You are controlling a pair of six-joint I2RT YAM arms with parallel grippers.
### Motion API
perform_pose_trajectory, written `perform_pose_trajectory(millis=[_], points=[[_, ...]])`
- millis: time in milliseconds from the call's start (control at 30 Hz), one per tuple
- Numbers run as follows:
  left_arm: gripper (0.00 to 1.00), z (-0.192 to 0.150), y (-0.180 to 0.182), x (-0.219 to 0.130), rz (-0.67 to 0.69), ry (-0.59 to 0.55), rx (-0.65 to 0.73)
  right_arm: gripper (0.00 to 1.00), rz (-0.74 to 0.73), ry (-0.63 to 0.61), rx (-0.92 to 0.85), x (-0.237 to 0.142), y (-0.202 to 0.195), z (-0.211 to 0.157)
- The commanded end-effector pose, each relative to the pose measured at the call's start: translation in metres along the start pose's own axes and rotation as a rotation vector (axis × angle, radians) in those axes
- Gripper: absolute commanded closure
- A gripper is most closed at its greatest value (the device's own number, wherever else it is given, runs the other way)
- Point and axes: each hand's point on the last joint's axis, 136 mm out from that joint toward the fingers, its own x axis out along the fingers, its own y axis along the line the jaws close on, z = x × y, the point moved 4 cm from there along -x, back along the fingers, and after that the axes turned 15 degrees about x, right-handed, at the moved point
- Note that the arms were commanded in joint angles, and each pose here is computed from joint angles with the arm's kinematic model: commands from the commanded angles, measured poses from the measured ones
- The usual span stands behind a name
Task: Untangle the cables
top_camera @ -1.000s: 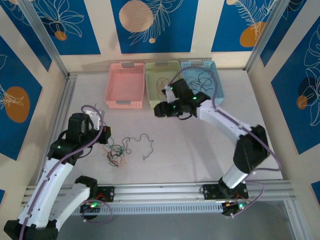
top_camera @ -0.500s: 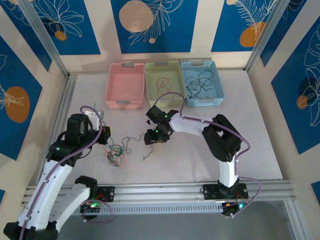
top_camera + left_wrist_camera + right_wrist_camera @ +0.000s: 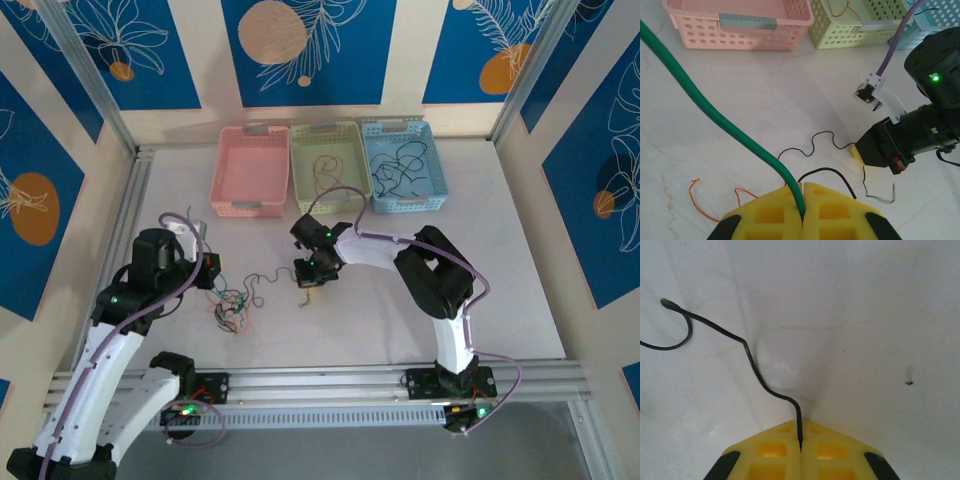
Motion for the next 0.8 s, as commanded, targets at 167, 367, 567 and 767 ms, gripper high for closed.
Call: perform_pose_trajectory(millis=[167, 367, 567, 767], points=[[1.0, 0.004, 0.003, -0.006, 0.015, -0.032, 0.02, 1.0, 0.136, -0.348, 0.281, -0.124, -0.1, 0.049], [1.0, 0.004, 0.009, -0.011, 0.067, -0.045, 0.015, 1.0, 0.129, -0.471, 0.784, -0.155, -0.246, 0.022], [1.0, 0.003, 0.022, -0.023, 0.177, -0.065, 0.001, 1.0, 0.131, -0.569, 1.07, -0.168, -0.308, -0.004], [1.0, 0.004, 0.017, -0.017, 0.126, -0.052, 0.003, 1.0, 0.145, -0.548, 0.945, -0.168, -0.286, 0.006]])
